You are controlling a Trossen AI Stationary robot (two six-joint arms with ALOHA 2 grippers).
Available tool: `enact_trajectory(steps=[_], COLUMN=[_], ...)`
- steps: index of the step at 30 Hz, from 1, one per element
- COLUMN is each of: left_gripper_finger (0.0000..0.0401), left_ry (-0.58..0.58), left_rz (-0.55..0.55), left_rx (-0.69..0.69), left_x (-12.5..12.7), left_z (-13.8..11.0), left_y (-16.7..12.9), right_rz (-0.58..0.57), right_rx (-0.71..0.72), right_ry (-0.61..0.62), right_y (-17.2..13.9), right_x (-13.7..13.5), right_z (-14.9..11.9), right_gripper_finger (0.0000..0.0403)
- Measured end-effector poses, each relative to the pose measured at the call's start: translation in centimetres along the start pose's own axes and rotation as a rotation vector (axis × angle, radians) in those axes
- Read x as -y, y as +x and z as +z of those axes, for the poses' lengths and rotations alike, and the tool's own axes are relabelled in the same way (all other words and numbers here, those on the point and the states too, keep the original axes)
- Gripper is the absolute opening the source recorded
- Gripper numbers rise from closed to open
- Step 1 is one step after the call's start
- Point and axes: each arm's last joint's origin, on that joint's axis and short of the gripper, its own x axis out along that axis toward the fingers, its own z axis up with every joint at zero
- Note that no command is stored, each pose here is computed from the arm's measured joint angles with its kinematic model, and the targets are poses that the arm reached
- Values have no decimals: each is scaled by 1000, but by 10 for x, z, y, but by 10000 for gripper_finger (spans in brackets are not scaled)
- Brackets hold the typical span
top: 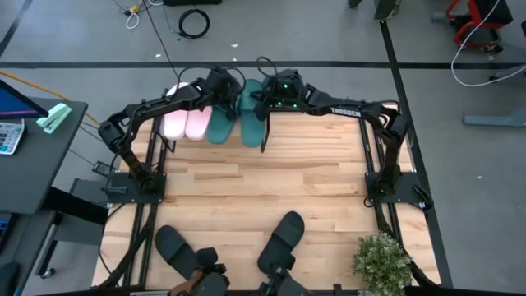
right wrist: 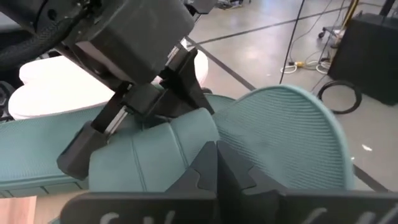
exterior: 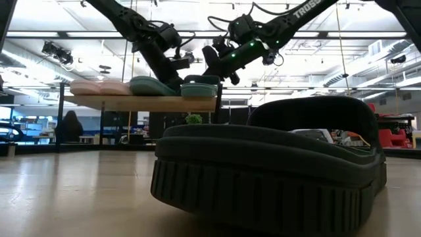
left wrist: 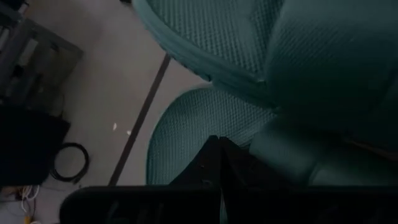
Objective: Pick and place slides into the shelf
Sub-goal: Put the green slide on the shelf
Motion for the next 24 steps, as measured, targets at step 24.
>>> enact_trajectory(steps=[24], left_gripper_finger=[0], left_ry=[-79], left_rz=[121], left_rx=[-158], left_x=[-27], left_z=[-21], left_y=[-27], right_rz=[-48], right_rx=[-98], right_ry=[-18], right_y=[-7], right_x=[2], right_z=[-6], right_gripper_finger=[0])
